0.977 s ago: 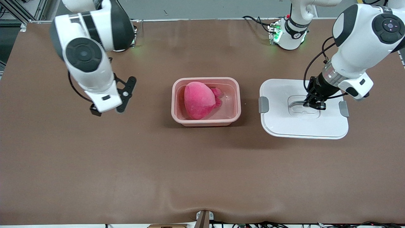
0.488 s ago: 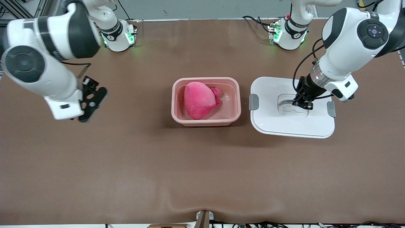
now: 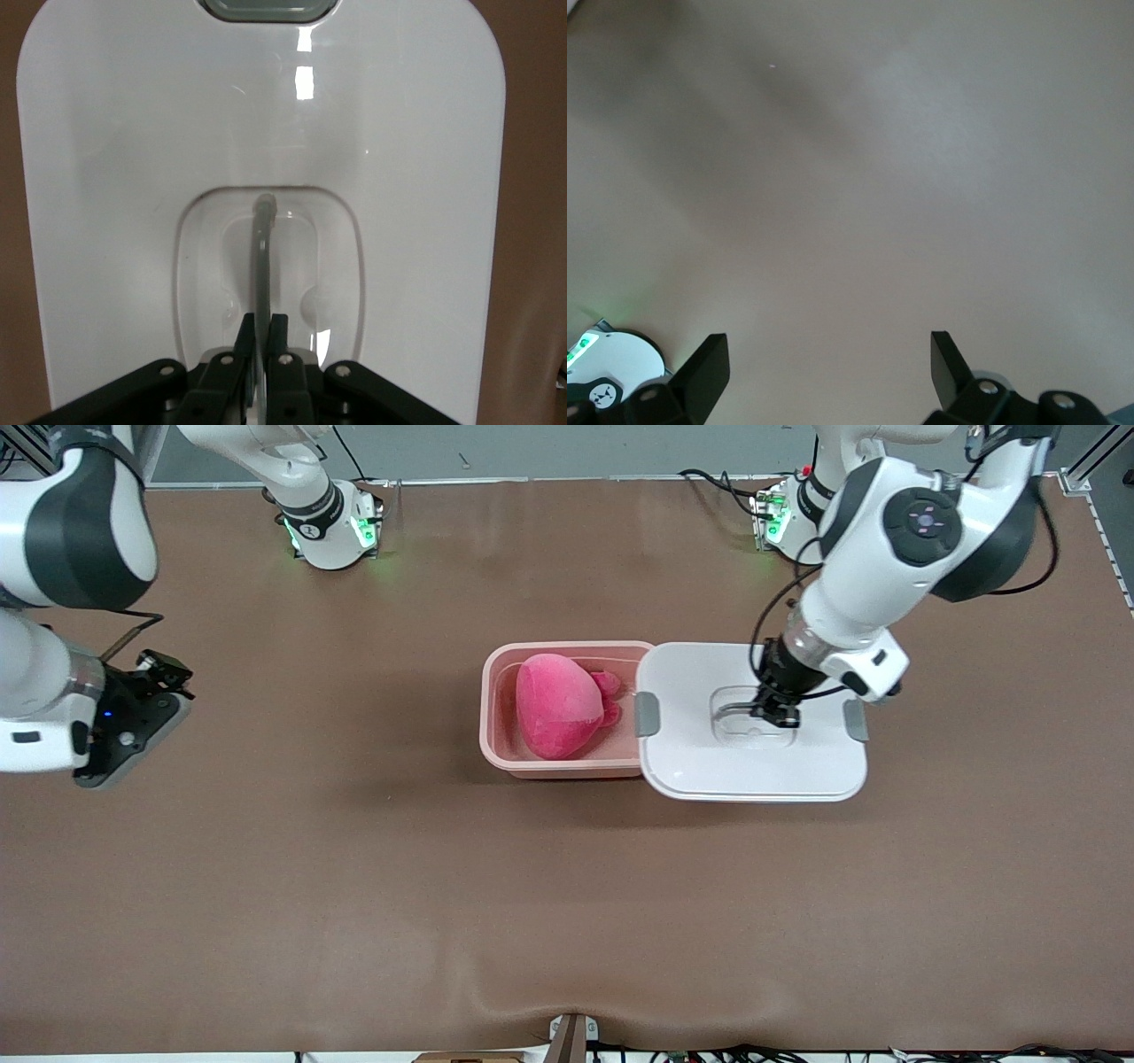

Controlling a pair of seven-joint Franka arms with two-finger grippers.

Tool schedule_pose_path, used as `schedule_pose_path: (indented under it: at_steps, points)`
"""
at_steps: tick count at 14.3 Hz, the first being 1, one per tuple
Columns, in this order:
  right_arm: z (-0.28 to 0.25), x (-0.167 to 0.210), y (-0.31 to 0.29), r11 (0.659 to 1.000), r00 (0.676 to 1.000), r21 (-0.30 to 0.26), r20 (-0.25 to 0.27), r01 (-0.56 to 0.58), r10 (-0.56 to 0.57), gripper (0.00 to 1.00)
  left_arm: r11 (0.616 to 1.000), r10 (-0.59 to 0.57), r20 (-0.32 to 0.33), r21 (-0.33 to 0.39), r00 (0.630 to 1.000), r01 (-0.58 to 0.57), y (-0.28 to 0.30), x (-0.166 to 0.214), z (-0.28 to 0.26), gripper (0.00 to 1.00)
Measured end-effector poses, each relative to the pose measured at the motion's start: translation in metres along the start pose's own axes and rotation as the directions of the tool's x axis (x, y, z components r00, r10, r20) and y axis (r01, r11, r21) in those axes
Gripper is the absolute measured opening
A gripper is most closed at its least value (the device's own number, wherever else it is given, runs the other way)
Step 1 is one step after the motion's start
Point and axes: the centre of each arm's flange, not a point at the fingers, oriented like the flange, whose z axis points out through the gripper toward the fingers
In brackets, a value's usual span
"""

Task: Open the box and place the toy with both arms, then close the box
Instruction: 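Withdraw the right gripper to rest while the left gripper holds the lid, then move the lid over the box base with the left gripper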

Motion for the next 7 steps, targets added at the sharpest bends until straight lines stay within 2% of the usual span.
schedule_pose_path:
  at_steps: [4, 7]
  points:
    - [0.006, -0.056, 0.044, 0.991, 0.991, 0.066, -0.062, -0.118, 0.122, 1.0, 0.999, -0.047, -0.004, 0.011, 0.999, 0.047, -0.008, -0.051, 0.017, 0.07]
    - [0.004, -0.083, 0.057, 0.972, 0.971, 0.088, -0.079, -0.217, 0.224, 1.0, 0.997, -0.08, -0.034, 0.007, 0.996, 0.081, -0.02, -0.095, 0.037, 0.07]
